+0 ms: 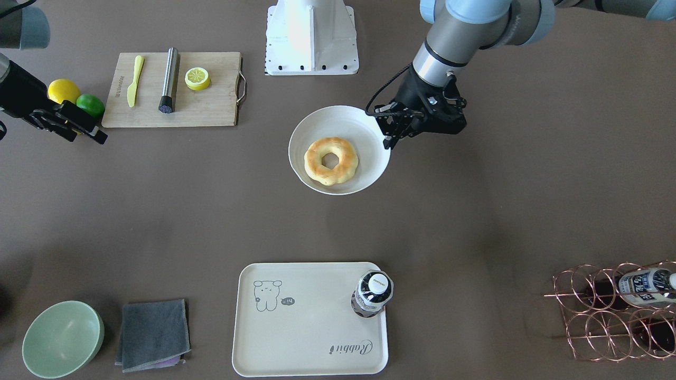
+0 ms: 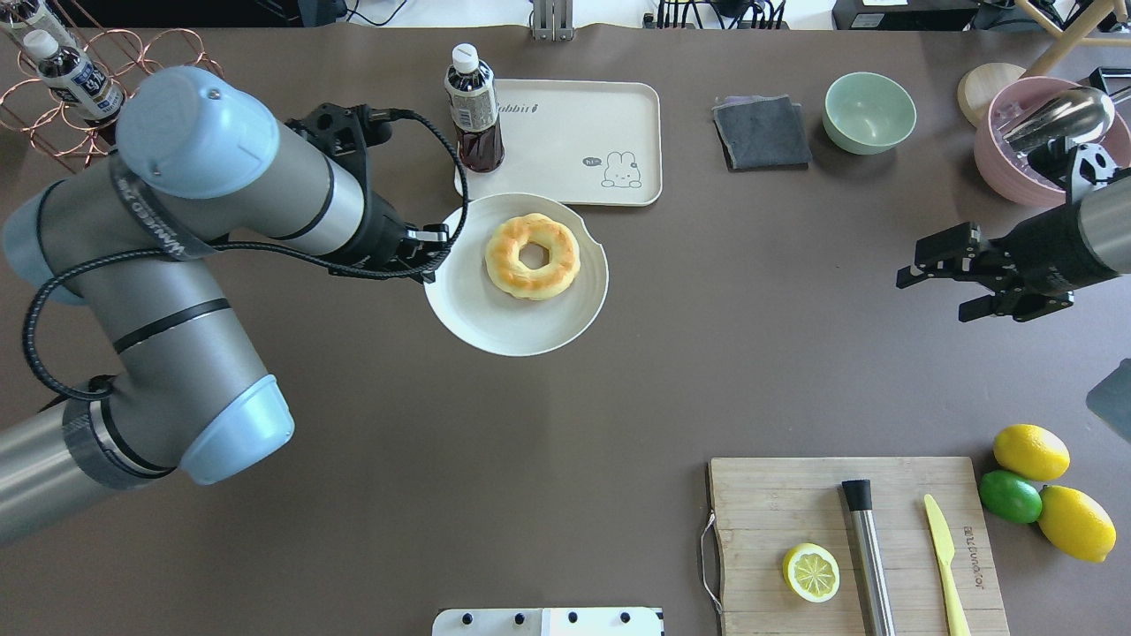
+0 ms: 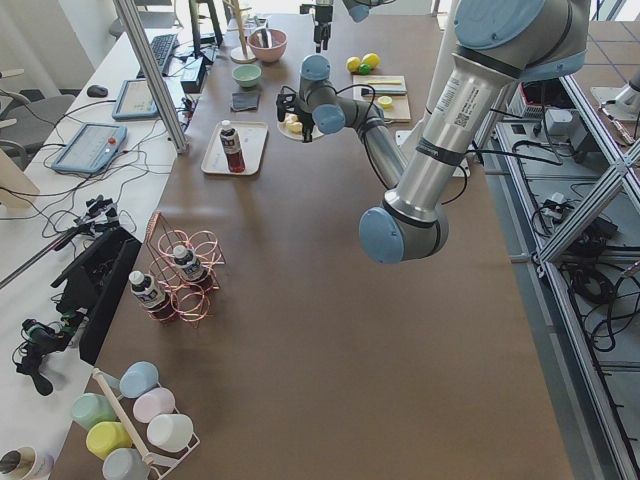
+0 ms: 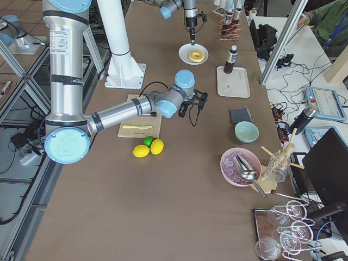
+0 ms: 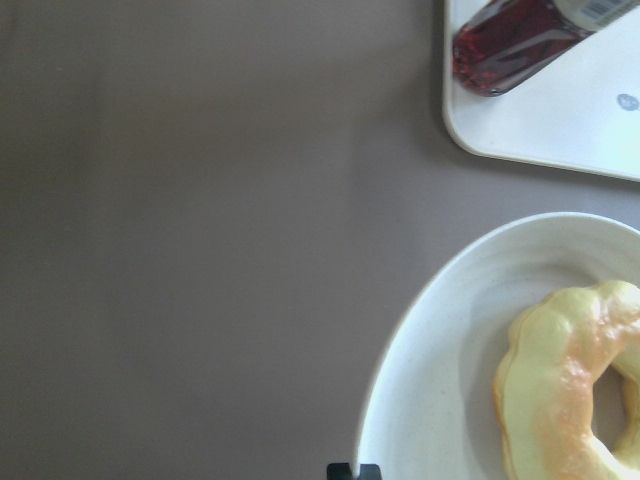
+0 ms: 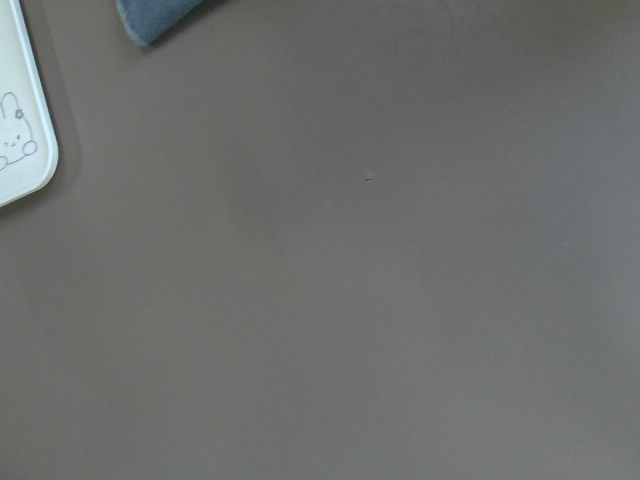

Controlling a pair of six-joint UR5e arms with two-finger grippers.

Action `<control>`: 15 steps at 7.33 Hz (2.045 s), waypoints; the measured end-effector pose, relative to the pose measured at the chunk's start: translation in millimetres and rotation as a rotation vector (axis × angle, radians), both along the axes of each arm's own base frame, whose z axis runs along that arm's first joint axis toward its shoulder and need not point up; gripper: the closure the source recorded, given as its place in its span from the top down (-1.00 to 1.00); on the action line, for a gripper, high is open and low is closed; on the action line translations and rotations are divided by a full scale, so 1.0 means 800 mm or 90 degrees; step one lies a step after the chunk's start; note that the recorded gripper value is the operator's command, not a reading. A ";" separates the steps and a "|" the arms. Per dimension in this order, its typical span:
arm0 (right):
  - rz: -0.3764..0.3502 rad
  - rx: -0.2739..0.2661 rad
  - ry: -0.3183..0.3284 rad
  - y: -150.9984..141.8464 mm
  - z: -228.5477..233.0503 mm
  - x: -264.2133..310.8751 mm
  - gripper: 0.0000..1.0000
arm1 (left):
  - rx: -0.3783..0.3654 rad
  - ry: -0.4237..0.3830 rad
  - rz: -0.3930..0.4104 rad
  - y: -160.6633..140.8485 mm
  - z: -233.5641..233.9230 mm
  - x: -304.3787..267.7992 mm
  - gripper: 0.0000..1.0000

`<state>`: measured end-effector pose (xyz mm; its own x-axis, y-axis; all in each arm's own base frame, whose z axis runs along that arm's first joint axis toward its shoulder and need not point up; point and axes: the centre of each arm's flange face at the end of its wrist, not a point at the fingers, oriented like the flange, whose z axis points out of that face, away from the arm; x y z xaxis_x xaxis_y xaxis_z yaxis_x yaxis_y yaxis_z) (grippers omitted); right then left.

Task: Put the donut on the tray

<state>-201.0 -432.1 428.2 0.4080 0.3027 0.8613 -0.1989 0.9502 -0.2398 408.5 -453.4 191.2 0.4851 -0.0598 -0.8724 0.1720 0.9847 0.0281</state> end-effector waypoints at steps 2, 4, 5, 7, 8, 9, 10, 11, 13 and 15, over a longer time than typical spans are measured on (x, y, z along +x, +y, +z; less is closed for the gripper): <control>0.013 -0.029 -0.027 -0.001 -0.054 -0.052 0.90 | -0.012 -0.011 -0.005 0.009 -0.054 0.062 -1.00; 0.039 -0.061 -0.043 0.016 -0.092 -0.087 0.57 | -0.018 -0.011 -0.016 0.025 -0.088 0.108 -1.00; 0.049 -0.088 -0.053 0.027 -0.115 -0.105 0.38 | -0.028 -0.007 -0.022 0.031 -0.102 0.120 -1.00; 0.077 -0.138 -0.064 0.044 -0.178 -0.144 0.06 | -0.040 0.007 -0.037 0.050 -0.126 0.140 -1.00; 0.090 -0.156 -0.068 0.052 -0.198 -0.160 0.04 | -0.042 0.012 -0.040 0.057 -0.130 0.145 -1.00; 0.102 -0.172 -0.074 0.061 -0.212 -0.177 0.04 | -0.042 0.016 -0.040 0.061 -0.131 0.147 -1.00; 0.116 -0.179 -0.075 0.070 -0.219 -0.193 0.04 | -0.043 0.020 -0.041 0.063 -0.133 0.148 -1.00; 0.124 -0.180 -0.073 0.078 -0.220 -0.204 0.06 | -0.044 0.023 -0.042 0.064 -0.134 0.148 -1.00; 0.129 -0.182 -0.068 0.081 -0.217 -0.207 0.11 | -0.043 0.028 -0.042 0.064 -0.132 0.149 -1.00; 0.126 -0.204 -0.062 0.074 -0.233 -0.173 0.21 | -0.040 0.031 -0.042 0.064 -0.130 0.149 -1.00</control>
